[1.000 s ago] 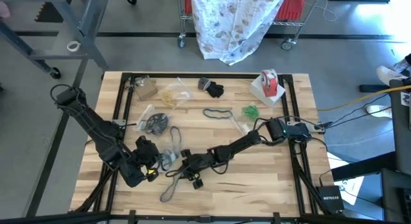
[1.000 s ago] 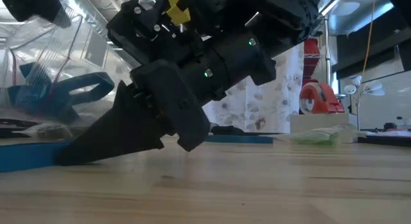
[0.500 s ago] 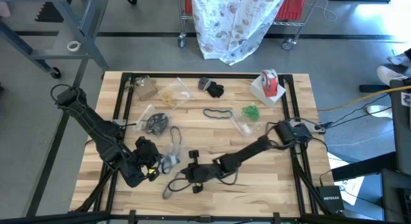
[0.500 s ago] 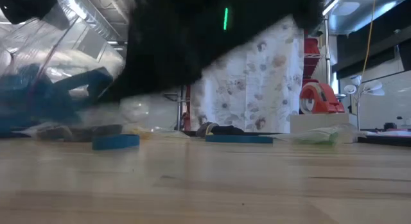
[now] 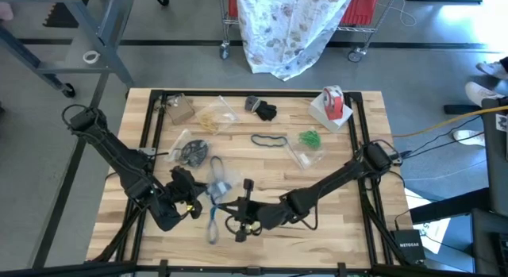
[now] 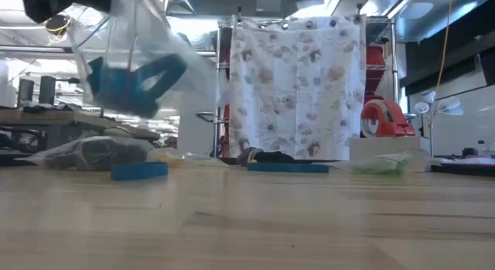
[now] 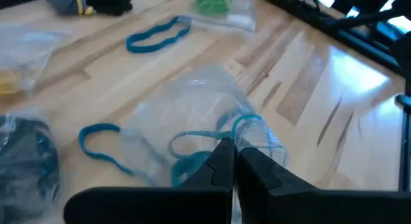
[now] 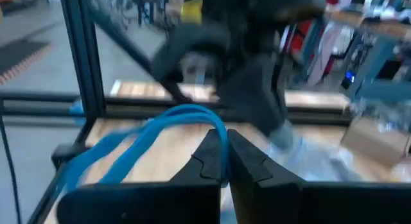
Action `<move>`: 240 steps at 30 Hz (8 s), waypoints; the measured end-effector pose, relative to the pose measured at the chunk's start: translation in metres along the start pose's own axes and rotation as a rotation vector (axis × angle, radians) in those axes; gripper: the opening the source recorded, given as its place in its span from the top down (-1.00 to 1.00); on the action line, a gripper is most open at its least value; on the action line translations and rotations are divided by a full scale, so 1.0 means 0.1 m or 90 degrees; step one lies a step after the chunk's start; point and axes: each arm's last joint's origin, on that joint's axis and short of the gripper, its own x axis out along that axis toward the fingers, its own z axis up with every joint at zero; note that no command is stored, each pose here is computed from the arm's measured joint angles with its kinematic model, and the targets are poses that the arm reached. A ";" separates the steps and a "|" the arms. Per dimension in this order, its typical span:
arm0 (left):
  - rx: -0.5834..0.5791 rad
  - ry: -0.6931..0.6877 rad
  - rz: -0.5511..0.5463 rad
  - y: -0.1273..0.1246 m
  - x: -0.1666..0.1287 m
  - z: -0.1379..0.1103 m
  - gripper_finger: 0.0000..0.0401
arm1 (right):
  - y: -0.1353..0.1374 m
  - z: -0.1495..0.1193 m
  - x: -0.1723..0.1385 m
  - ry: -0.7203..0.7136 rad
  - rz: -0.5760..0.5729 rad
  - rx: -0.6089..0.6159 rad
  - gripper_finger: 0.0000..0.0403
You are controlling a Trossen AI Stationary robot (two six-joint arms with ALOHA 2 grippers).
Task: Sort rubber bands
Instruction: Put the blue rubber band into the transparent zip bag
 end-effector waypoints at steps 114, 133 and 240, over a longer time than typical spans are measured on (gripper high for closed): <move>0.071 0.138 0.056 -0.24 0.81 -0.66 1.00 | -0.21 -1.16 0.26 0.343 0.096 0.155 -0.16; 0.071 0.138 0.055 -0.24 0.80 -0.66 1.00 | -0.09 -1.46 0.43 0.261 0.080 0.017 -0.11; 0.138 0.151 0.032 -0.27 0.78 -0.68 1.00 | -0.10 -1.31 0.54 0.446 0.007 -0.018 0.94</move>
